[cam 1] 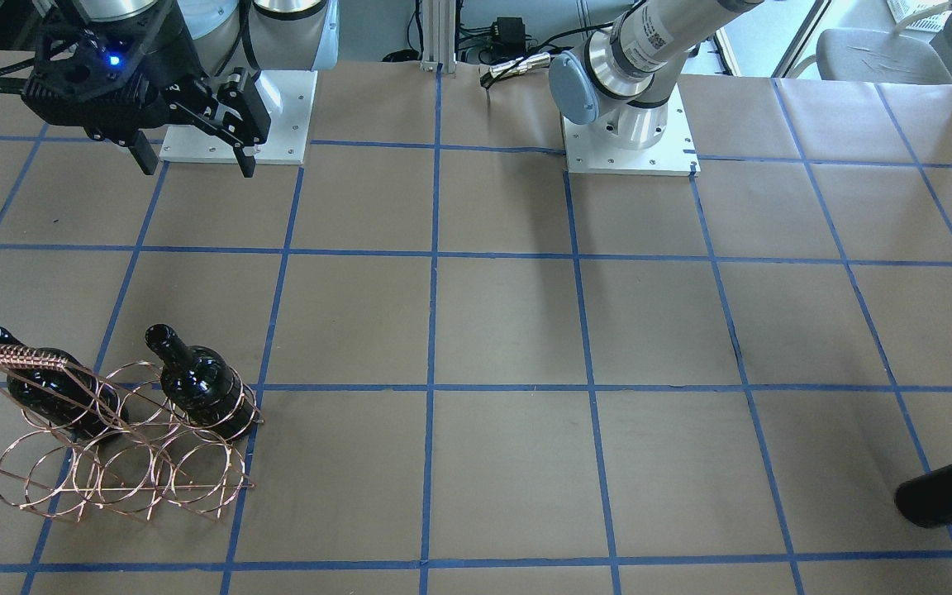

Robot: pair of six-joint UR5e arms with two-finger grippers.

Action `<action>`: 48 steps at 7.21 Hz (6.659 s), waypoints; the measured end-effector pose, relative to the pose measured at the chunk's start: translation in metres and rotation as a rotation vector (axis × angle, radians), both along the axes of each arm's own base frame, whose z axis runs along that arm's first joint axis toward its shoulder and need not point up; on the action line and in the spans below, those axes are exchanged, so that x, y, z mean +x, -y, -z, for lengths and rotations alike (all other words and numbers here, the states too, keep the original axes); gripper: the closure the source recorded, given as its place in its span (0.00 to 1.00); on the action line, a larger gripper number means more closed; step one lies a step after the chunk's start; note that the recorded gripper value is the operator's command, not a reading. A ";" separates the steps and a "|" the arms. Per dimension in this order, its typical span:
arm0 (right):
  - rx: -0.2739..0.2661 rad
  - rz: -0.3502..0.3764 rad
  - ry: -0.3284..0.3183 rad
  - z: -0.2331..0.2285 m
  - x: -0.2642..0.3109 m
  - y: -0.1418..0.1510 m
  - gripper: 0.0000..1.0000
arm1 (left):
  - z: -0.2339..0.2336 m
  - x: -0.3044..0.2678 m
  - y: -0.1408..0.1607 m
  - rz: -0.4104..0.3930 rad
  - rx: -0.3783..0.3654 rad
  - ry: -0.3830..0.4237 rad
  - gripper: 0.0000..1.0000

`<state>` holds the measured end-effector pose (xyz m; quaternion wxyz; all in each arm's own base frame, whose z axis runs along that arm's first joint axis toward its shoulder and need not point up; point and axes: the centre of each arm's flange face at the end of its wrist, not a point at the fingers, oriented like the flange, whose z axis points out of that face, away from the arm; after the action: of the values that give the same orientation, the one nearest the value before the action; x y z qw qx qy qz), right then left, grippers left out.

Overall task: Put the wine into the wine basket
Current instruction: 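Lower the left gripper over the bottle neck and close on it, then carry the bottle with the left gripper toward the table center, set upright, then open the left gripper and withdraw it while the right gripper leaves the rack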

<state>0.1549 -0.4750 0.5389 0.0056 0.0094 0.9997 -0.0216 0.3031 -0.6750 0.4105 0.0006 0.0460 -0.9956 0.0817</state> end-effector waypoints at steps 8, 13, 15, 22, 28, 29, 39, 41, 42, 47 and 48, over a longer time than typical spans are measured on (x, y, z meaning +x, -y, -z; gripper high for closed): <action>0.000 0.000 0.001 0.000 0.000 0.000 0.00 | 0.036 0.010 0.016 0.006 0.000 -0.005 0.32; 0.000 0.000 0.001 0.000 0.000 0.000 0.00 | 0.042 0.009 0.016 0.010 0.009 -0.010 0.96; 0.000 0.000 0.000 0.000 0.000 0.000 0.00 | 0.040 0.009 0.015 0.010 0.007 -0.008 1.00; -0.001 0.000 0.001 0.000 0.000 0.000 0.00 | -0.004 -0.109 0.005 -0.004 -0.004 -0.028 1.00; -0.002 0.000 0.001 0.000 0.000 0.000 0.00 | -0.009 -0.290 -0.037 -0.084 0.015 -0.081 1.00; -0.002 0.000 0.001 0.000 0.000 0.000 0.00 | -0.008 -0.318 -0.043 -0.095 0.022 -0.087 1.00; 0.000 0.000 0.000 0.001 0.000 0.000 0.00 | 0.025 -0.445 -0.122 -0.062 0.164 -0.061 1.00; 0.000 0.000 0.000 0.000 0.000 0.000 0.00 | 0.034 -0.447 -0.126 -0.058 0.184 -0.061 1.00; 0.000 0.000 0.000 0.000 0.000 0.000 0.00 | 0.036 -0.447 -0.128 -0.058 0.192 -0.061 1.00; -0.001 0.000 0.000 0.000 0.000 0.000 0.00 | 0.036 -0.456 -0.132 -0.041 0.198 -0.069 0.37; -0.001 0.000 0.000 0.000 0.000 -0.001 0.00 | 0.033 -0.460 -0.134 -0.036 0.199 -0.068 0.06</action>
<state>0.1549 -0.4744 0.5390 0.0057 0.0093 0.9997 -0.0223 -0.1570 -0.5412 0.3771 0.0285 0.0664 -0.9972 -0.0193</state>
